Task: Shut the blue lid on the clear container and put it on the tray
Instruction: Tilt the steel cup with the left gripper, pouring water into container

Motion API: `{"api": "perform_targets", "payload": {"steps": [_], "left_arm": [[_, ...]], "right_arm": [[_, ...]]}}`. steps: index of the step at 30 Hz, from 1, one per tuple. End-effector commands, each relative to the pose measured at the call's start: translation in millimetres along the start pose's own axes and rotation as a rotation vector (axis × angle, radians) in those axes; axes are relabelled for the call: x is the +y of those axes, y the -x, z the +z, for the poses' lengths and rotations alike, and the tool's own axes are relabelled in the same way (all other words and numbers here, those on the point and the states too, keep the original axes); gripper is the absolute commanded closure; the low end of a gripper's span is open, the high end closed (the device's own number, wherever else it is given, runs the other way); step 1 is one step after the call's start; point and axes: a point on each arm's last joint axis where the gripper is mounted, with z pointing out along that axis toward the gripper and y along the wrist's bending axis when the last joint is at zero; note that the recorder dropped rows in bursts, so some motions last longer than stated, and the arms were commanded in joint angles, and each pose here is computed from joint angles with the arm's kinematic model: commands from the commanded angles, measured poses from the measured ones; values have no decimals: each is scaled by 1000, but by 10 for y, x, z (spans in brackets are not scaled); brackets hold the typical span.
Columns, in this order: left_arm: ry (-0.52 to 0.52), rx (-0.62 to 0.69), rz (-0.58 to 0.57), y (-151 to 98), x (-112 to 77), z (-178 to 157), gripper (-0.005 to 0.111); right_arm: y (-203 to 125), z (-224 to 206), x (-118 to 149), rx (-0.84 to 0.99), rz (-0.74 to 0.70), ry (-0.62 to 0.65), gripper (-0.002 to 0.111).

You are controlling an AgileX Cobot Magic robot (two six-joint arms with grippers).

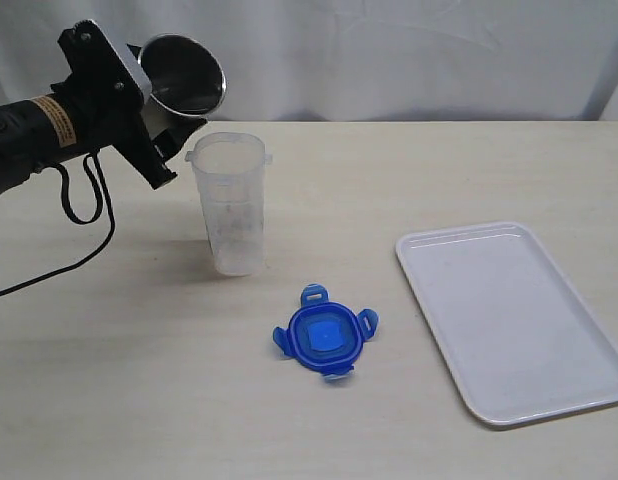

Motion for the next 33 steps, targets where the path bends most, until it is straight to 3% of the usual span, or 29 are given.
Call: {"api": "perform_targets", "payload": {"steps": [1, 17, 33], "left_arm": [[45, -90, 31, 133, 82, -2, 107], [48, -79, 171, 126, 80, -1, 107], [45, -71, 171, 118, 78, 0, 107]], "right_arm": [[-1, -2, 1, -4, 1, 1, 104], [-1, -2, 1, -4, 1, 1, 104], [-1, -2, 1, -4, 1, 1, 104]]}}
